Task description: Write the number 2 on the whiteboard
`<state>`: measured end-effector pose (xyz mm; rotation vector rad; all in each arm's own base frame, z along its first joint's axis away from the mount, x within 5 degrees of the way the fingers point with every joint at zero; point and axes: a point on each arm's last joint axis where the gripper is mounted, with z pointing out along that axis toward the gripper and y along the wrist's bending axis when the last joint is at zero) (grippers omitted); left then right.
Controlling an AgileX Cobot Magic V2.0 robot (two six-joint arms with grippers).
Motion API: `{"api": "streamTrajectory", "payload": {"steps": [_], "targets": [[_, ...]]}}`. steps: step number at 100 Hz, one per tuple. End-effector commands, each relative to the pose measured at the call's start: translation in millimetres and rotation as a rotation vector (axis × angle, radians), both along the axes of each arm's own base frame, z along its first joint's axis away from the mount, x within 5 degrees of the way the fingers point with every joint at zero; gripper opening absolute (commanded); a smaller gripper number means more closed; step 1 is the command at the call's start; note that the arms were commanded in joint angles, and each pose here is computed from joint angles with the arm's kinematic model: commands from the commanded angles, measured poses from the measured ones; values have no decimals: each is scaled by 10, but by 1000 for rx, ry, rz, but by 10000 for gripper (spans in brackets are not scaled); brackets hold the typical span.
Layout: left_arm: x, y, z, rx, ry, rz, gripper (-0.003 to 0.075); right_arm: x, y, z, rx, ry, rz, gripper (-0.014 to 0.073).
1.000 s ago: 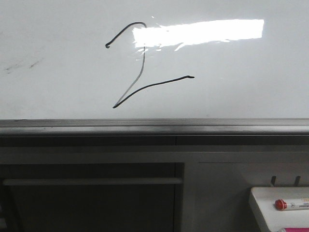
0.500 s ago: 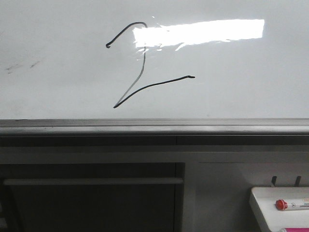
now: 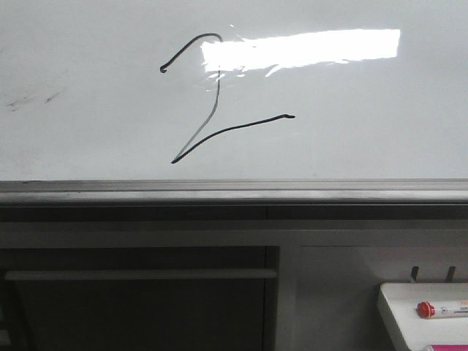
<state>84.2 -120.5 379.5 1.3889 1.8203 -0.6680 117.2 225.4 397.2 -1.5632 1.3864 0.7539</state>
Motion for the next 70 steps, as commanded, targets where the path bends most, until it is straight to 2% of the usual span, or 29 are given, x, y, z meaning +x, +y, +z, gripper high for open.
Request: {"api": "streamTrajectory", "payload": {"steps": [1,22,34,51,70], "targets": [[2,-40,142,-87,-22,6,312,-34,-27,178,84,-20,-12,-71],[64,-88,98,-66,-2,7,307,-38,-26,182,90,-12,-12,-71],[94,-112,73,-53,9,7,205,-43,-23,189,99,1,-11,-71],[126,-116,46,-26,-1,12,-21,-50,-23,184,95,5,-4,-71],[132,-111,43,-18,-10,15,-20,-48,-23,186,96,4,-6,-71]]}}
